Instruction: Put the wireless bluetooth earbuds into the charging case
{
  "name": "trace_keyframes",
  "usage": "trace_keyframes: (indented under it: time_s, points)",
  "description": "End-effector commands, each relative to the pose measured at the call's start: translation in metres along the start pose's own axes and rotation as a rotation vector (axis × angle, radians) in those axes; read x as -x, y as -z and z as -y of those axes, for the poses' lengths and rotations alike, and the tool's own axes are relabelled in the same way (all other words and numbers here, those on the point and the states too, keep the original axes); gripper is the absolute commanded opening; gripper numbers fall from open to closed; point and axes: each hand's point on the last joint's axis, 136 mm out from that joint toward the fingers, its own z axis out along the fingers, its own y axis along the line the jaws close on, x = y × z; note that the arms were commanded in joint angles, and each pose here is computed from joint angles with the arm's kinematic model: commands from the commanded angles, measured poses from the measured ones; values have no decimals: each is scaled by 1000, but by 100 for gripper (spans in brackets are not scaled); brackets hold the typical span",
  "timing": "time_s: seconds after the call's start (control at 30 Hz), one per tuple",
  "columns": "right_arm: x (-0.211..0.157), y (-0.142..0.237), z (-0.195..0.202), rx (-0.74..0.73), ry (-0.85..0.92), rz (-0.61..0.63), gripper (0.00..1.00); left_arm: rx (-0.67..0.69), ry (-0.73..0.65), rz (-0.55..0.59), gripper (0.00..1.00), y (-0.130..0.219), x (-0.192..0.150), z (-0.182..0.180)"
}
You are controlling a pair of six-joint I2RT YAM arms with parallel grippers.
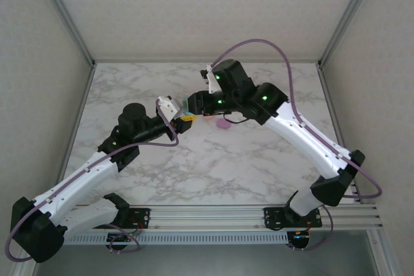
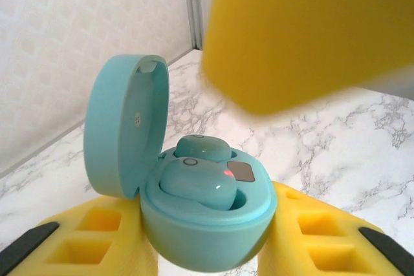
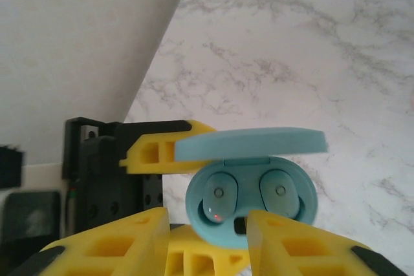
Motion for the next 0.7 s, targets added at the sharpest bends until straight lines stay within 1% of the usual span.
trace_keyframes:
  time_s: [0.0, 0.07, 0.13, 0.2, 0.3, 0.43, 0.53, 0.6, 0.67]
  points:
    - [18, 32, 10, -54, 6, 115, 40, -13, -28, 86, 29, 7, 30, 5]
    - [30, 35, 24, -87, -46, 153, 41, -33, -35, 89, 29, 7, 31, 9]
    - [39, 31, 33, -92, -87, 159, 45, -58, -51, 90, 29, 9, 34, 14]
    - [46, 23, 36, -75, -102, 139, 46, -78, -62, 86, 29, 11, 36, 19]
    - [48, 6, 31, -43, -94, 72, 47, -91, -71, 92, 29, 13, 41, 23]
    - [46, -15, 19, 23, -69, -15, 49, -82, -67, 103, 29, 14, 46, 23]
    - [36, -19, 14, 60, -59, -71, 49, -24, -33, 121, 29, 13, 51, 12]
    - [29, -15, 16, 59, -62, -76, 49, 5, -6, 138, 29, 12, 53, 6]
    - [22, -8, 18, 64, -68, -62, 50, 6, 15, 149, 29, 10, 55, 4]
